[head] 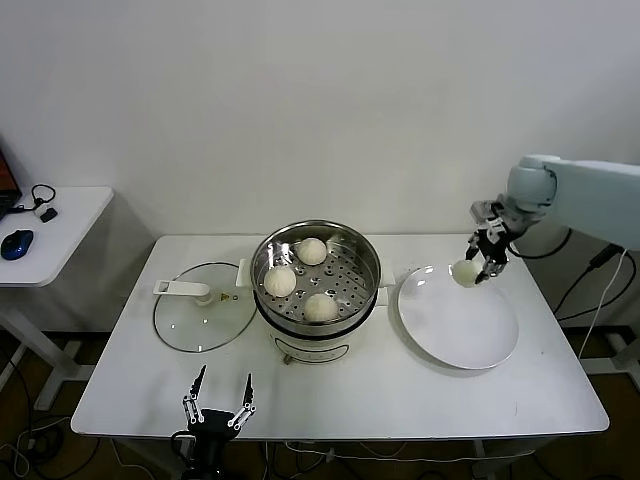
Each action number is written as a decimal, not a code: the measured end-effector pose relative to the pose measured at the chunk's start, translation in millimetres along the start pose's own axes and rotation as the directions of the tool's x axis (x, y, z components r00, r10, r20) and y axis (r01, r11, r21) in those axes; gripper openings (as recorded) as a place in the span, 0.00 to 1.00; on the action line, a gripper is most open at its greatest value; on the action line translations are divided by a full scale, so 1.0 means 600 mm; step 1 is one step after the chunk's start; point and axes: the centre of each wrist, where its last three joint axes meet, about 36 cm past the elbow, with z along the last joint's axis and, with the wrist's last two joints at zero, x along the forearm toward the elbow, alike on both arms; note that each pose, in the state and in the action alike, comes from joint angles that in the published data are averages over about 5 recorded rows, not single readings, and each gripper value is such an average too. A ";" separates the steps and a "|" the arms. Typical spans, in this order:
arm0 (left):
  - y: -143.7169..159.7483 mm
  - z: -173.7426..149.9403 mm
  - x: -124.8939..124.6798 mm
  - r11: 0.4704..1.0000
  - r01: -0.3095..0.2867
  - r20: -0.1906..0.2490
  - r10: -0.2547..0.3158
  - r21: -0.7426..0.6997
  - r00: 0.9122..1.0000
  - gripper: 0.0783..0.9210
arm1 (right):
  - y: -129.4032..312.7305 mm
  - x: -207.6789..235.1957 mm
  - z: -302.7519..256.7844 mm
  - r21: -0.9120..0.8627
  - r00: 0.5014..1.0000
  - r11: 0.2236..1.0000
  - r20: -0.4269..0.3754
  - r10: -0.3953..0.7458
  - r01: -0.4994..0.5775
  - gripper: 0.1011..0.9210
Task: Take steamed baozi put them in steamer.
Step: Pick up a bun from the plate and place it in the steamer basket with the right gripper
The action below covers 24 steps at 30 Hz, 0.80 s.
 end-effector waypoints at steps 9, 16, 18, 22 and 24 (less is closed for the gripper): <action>-0.004 -0.007 -0.003 1.000 -0.009 0.008 0.009 0.006 1.000 0.88 | 0.000 0.116 -0.124 0.020 0.994 0.999 0.100 0.048 -0.050 0.57; -0.001 -0.009 -0.005 1.000 -0.001 0.010 0.001 0.013 1.000 0.88 | -0.009 0.162 -0.225 0.054 0.989 0.996 0.136 0.057 -0.065 0.57; 0.001 -0.010 -0.005 1.000 0.002 0.011 -0.002 0.015 1.000 0.88 | -0.013 0.167 -0.255 0.068 0.988 0.995 0.140 0.059 -0.069 0.57; 0.003 -0.012 -0.006 1.000 0.008 0.012 -0.008 0.019 1.000 0.88 | -0.024 0.163 -0.311 0.096 0.988 0.993 0.142 0.060 -0.074 0.57; 0.005 -0.012 -0.006 1.000 0.012 0.011 -0.012 0.021 1.000 0.88 | -0.031 0.154 -0.336 0.108 0.988 0.991 0.141 0.059 -0.074 0.57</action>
